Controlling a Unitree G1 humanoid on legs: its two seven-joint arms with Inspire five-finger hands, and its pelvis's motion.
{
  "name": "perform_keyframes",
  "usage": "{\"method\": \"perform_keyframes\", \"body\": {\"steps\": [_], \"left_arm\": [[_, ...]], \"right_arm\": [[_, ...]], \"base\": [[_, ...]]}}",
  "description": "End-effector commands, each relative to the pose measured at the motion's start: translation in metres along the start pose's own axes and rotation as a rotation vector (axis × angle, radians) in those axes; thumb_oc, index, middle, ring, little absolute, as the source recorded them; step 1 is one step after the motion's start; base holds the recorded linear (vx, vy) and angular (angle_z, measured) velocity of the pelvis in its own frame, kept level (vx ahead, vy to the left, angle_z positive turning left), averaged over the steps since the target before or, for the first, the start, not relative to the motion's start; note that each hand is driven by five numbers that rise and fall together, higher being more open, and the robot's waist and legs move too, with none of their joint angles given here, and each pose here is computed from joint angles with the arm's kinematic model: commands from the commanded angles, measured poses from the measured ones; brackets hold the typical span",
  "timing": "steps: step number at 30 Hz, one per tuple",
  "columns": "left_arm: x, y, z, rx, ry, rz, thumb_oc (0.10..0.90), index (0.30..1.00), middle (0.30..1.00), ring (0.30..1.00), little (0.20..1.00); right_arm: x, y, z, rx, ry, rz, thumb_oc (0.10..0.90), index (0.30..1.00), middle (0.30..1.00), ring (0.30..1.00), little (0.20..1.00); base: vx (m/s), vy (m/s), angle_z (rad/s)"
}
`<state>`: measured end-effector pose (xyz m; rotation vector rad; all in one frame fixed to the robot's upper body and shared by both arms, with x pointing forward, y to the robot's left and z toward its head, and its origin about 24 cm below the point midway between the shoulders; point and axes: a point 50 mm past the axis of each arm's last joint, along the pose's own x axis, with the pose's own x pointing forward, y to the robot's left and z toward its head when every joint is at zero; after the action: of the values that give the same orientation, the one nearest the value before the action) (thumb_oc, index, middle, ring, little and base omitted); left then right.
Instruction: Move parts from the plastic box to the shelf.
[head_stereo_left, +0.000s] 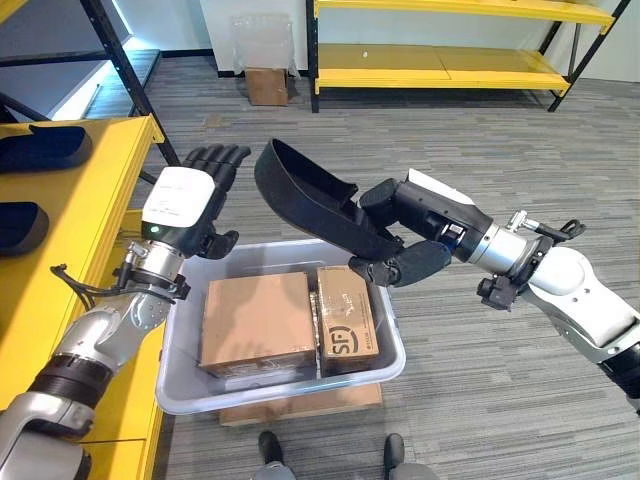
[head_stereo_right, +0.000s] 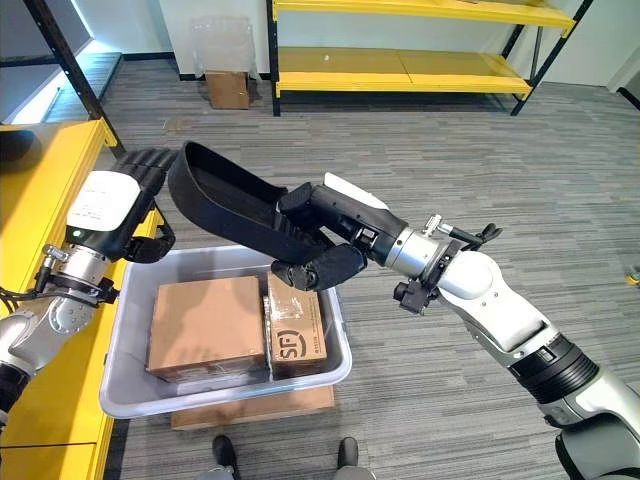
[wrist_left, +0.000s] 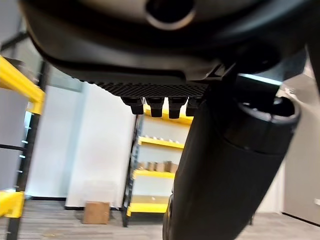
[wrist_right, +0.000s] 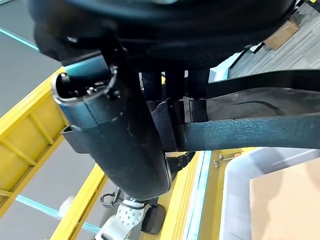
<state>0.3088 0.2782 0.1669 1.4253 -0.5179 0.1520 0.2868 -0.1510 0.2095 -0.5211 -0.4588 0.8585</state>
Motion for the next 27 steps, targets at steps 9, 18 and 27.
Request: {"method": "perform_keyframes", "body": {"steps": [9, 18, 27], "left_arm": [[0.013, 0.064, 0.0, -0.023, -0.033, 0.342, 0.9, 1.0, 1.0, 1.0, 1.0], [0.013, 0.089, 0.018, -0.047, -0.125, 0.457, 0.9, 1.0, 1.0, 1.0, 1.0], [0.016, 0.101, 0.045, -0.081, -0.264, 0.473, 0.9, 1.0, 1.0, 1.0, 1.0]], "right_arm": [[0.0, -0.018, 0.047, -0.09, -0.279, -0.114, 0.4, 0.3, 0.3, 0.3, 0.3], [-0.001, -0.016, 0.043, -0.089, -0.269, -0.128, 0.4, 0.3, 0.3, 0.3, 0.3], [-0.001, -0.015, 0.043, -0.089, -0.276, -0.139, 0.4, 0.3, 0.3, 0.3, 0.3]], "base": [[0.0, 0.0, 0.0], [0.0, 0.0, 0.0], [0.0, 0.0, 0.0]]}}
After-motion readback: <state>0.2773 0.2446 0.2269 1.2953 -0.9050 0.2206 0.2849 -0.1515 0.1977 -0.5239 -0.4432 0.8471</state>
